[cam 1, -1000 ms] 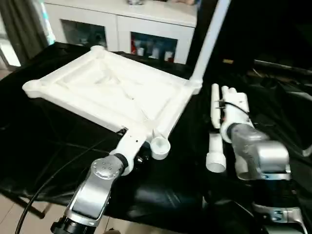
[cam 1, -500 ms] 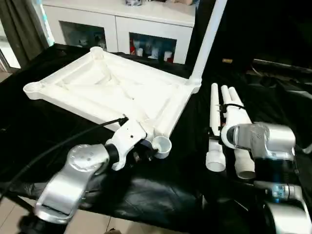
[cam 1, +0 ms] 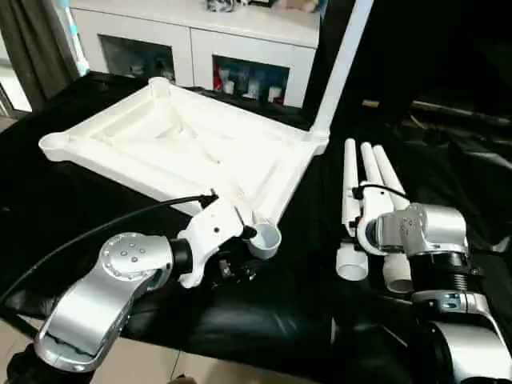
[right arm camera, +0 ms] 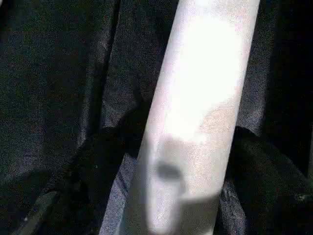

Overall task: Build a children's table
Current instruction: Pick table leg

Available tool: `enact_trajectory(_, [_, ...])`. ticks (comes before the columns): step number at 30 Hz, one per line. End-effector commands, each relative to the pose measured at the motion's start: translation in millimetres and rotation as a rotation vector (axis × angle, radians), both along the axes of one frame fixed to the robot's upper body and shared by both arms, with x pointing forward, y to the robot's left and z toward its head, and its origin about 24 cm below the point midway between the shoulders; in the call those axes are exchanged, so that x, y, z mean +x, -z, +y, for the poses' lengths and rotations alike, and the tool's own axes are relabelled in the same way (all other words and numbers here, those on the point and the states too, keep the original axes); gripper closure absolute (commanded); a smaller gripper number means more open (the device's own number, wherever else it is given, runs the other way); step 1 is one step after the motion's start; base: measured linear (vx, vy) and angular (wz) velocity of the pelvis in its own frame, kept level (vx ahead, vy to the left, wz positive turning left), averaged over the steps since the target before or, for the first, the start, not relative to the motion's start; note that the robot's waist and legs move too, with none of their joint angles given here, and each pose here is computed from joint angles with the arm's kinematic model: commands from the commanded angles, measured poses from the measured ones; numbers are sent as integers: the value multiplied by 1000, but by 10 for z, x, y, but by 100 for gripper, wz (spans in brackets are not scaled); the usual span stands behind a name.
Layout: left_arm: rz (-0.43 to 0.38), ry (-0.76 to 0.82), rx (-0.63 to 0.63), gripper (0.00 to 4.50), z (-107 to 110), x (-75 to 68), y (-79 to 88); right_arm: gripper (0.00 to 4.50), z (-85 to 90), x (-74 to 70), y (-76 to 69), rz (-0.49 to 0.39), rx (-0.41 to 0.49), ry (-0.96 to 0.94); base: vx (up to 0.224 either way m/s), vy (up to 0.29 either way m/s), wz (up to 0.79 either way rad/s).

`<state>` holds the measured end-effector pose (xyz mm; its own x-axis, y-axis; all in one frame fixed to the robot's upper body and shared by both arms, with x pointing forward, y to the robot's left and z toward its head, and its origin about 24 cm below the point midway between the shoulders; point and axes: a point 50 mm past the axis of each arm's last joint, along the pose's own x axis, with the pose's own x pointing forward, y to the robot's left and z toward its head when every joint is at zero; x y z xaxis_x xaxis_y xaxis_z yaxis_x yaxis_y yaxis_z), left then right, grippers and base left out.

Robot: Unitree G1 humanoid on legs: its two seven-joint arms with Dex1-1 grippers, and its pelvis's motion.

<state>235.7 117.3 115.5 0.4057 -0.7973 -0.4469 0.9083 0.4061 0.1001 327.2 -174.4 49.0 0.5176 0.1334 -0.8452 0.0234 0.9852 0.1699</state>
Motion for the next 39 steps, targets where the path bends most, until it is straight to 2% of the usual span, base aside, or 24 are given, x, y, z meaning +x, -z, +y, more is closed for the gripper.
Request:
enact_trajectory(1, [6, 5, 2, 126, 0, -5, -46, 131, -42, 26, -19, 4, -9, 13, 0, 0, 0])
enact_trajectory(2, [14, -13, -1, 109, 13, 7, -38, 140, -44, 33, -21, 2, -9, 15, 0, 0, 0])
enact_trajectory(6, [11, -131, 27, 88, 70, 130, 10, 171, -57, 54, -19, -2, -1, 31, 0, 0, 0])
enact_trajectory(7, [-2, -148, 30, 67, 76, 155, 7, 184, -59, 56, -15, -2, 0, 32, 0, 0, 0])
enact_trajectory(8, [-60, -164, 12, 62, 70, 192, -27, 192, -61, 54, -9, -5, 6, 35, 0, 0, 0])
enact_trajectory(12, [-43, -233, -33, 27, 78, 272, -46, 223, -66, 50, 2, -12, 15, 54, 0, 0, 0])
enact_trajectory(15, [-131, -230, -35, 7, 66, 309, -90, 248, -77, 44, -6, -25, 25, 78, 0, 0, 0])
enact_trajectory(17, [-142, -244, -28, 0, 69, 324, -83, 258, -71, 52, -8, -36, 30, 88, 0, 0, 0])
enact_trajectory(21, [-2, -253, -83, 0, 17, 393, -30, 260, -92, 52, -49, -110, 38, 156, 0, 0, 0])
enact_trajectory(22, [2, -256, -88, 0, 13, 401, -31, 261, -94, 52, -55, -114, 40, 161, 0, 0, 0])
enact_trajectory(23, [21, -295, -111, 0, 4, 481, -46, 261, -105, 50, -88, -138, 47, 183, 0, 0, 0])
enact_trajectory(25, [49, -343, -189, 0, -11, 572, -104, 262, -106, 57, -135, -209, 58, 202, 0, 0, 0])
enact_trajectory(26, [101, -385, -296, 0, -40, 665, -170, 262, -104, 88, -235, -343, 107, 243, 0, 0, 0])
enact_trajectory(27, [129, -396, -339, 0, -56, 694, -193, 262, -109, 100, -284, -404, 134, 264, 0, 0, 0])
enact_trajectory(29, [157, -401, -406, 0, -114, 748, -247, 262, -147, 108, -450, -610, 165, 289, 0, 0, 0])
enact_trajectory(32, [218, -353, -498, 0, -244, 782, -334, 262, -211, 40, -589, -750, 163, 317, 0, 0, 0])
enact_trajectory(34, [260, -307, -556, 0, -362, 806, -402, 262, -177, -46, -704, -834, 254, 275, 0, 0, 0])
enact_trajectory(36, [287, -280, -585, 0, -439, 824, -446, 262, -117, -112, -770, -884, 311, 199, 0, 0, 0])
enact_trajectory(37, [318, -245, -623, 0, -535, 853, -513, 262, -10, -209, -829, -936, 362, 69, 0, 0, 0])
enact_trajectory(38, [323, -239, -629, 0, -551, 858, -524, 262, 9, -226, -833, -942, 365, 43, 0, 0, 0])
enact_trajectory(39, [340, -207, -660, 0, -622, 876, -583, 262, 96, -302, -838, -963, 363, -81, 0, 0, 0])
